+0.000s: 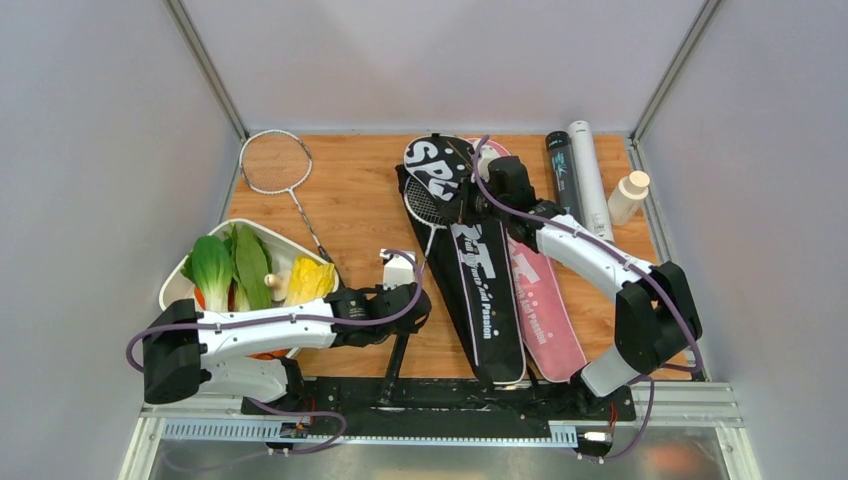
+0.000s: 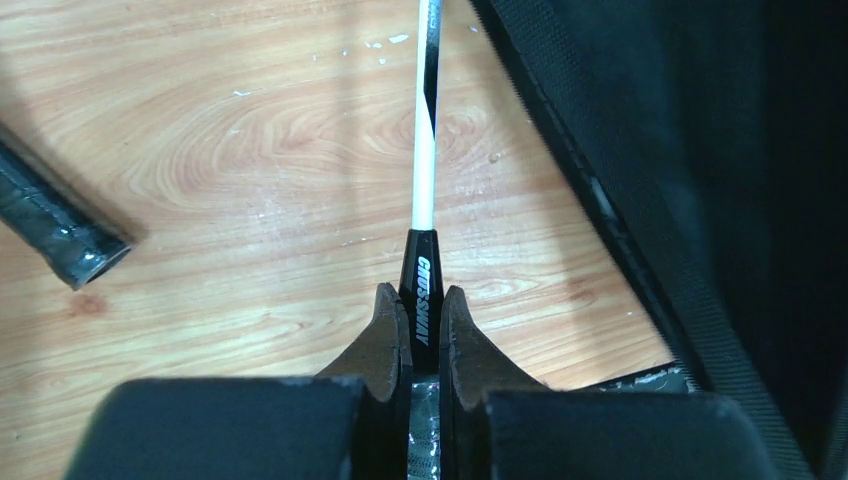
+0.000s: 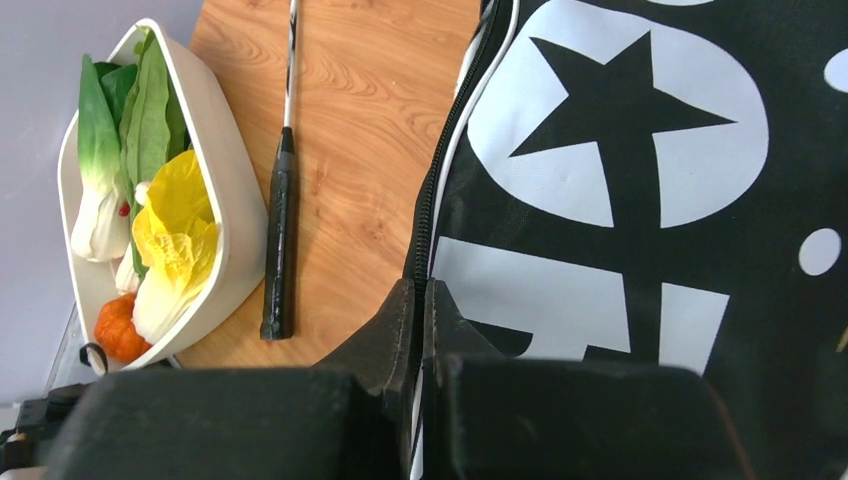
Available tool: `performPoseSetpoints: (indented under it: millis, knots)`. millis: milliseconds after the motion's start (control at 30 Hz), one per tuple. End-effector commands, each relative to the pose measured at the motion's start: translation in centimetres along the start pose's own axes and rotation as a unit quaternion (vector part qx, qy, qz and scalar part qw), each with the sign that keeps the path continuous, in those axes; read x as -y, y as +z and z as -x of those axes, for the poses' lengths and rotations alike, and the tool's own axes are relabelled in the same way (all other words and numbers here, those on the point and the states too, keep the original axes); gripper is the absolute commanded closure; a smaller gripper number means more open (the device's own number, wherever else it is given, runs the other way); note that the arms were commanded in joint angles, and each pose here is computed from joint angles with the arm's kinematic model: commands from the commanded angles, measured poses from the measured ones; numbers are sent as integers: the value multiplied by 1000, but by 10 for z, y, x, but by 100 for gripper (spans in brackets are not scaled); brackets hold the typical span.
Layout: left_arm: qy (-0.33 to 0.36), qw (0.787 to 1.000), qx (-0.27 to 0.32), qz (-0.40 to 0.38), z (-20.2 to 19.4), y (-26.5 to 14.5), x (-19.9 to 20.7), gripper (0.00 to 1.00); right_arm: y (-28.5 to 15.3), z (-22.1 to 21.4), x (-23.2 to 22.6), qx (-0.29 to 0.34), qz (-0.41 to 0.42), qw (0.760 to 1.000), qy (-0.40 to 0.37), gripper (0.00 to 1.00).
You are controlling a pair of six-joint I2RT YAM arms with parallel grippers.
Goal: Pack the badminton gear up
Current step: Place the racket in the racket bag.
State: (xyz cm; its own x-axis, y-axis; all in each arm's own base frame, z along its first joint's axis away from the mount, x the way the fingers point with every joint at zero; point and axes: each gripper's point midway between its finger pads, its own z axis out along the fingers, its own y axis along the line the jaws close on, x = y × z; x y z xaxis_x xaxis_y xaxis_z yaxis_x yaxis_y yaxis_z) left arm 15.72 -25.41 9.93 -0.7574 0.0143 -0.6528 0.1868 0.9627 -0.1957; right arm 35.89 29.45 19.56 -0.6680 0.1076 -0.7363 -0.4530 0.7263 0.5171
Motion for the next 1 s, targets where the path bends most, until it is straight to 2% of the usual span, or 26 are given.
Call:
performPoseSetpoints:
  millis: [0, 133, 300, 567, 733, 800, 833, 900, 967]
  knots:
    - [-35, 996, 52, -67, 28, -5, 29, 100, -4, 16, -29, 7, 56, 998, 4, 100]
    - [-64, 994, 65, -65, 53, -1, 37, 100, -3, 3, -37, 9, 70, 997, 27, 100]
    - [-116, 991, 32, -54, 64, 15, 41, 100, -3, -6, -42, 18, 71, 996, 53, 100]
    - [-175, 980, 94, 12, 100, 32, 31, 100, -2, -17, -45, 23, 83, 993, 83, 100]
    - [-207, 973, 100, -10, 111, 44, 50, 100, -7, -19, -50, 21, 88, 991, 96, 100]
    - [-201, 975, 98, -17, 111, 48, 55, 91, -12, -16, -44, 34, 71, 992, 95, 100]
    - [-199, 975, 98, -19, 111, 49, 56, 78, -13, -15, -42, 40, 65, 993, 91, 100]
    - [-194, 976, 95, -24, 108, 50, 57, 63, -13, -14, -38, 42, 58, 994, 85, 100]
    - [-195, 975, 96, -40, 107, 48, 59, 56, -8, -18, -32, 35, 53, 995, 83, 100]
